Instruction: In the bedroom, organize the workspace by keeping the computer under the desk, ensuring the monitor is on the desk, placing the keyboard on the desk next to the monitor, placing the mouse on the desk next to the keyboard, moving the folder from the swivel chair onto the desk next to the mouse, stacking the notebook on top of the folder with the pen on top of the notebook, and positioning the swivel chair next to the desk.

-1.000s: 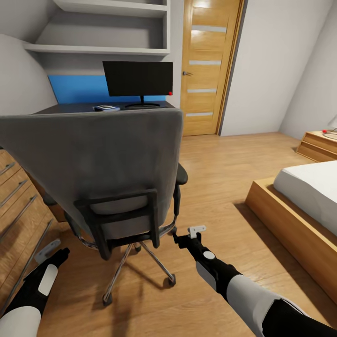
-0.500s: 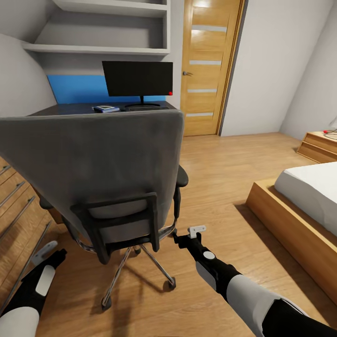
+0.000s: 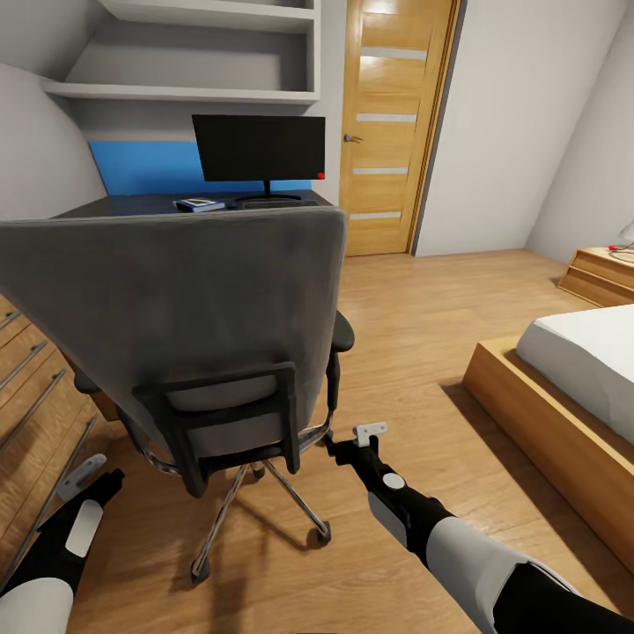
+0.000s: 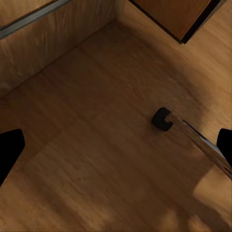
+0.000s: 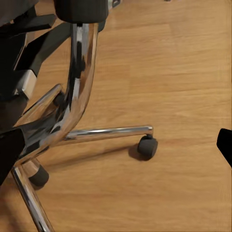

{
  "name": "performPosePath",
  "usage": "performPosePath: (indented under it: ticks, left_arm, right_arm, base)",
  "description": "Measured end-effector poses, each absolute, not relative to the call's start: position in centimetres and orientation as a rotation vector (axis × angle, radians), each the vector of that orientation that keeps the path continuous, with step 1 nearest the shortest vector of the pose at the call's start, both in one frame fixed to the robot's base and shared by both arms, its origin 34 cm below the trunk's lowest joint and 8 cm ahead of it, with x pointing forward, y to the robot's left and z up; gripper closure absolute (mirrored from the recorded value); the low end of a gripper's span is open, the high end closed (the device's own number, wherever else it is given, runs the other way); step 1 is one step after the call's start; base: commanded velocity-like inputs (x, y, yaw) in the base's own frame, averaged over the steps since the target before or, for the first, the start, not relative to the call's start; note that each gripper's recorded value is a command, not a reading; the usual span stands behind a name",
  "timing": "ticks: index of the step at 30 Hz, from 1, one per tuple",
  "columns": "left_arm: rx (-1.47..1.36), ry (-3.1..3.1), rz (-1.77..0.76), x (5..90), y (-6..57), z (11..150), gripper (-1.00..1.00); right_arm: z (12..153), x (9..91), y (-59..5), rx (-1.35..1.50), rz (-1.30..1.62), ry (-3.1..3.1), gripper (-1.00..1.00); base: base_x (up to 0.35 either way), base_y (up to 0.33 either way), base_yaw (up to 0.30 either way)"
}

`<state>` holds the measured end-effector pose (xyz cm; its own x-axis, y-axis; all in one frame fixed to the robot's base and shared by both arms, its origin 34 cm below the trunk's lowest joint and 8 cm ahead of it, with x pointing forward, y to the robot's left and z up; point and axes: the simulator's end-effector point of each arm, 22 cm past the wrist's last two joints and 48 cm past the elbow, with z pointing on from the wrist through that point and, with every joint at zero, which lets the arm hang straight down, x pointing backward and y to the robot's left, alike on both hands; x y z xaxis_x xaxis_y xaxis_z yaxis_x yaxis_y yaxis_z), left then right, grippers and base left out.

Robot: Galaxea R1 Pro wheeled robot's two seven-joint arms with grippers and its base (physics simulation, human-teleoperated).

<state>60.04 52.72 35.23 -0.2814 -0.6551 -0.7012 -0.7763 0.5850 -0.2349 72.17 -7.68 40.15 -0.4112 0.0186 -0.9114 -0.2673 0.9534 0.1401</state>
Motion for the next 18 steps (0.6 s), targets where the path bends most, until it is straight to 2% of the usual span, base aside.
performPosePath:
  ticks: [18]
  left_arm:
    - [-1.131, 2.020, 0.184, 60.2, 52.4, 35.2, -1.00]
  right_arm:
    - [43.0, 72.8, -6.8, -0.227, 0.308, 1.824, -1.00]
  base:
    - [0.012, 0.000, 0.000]
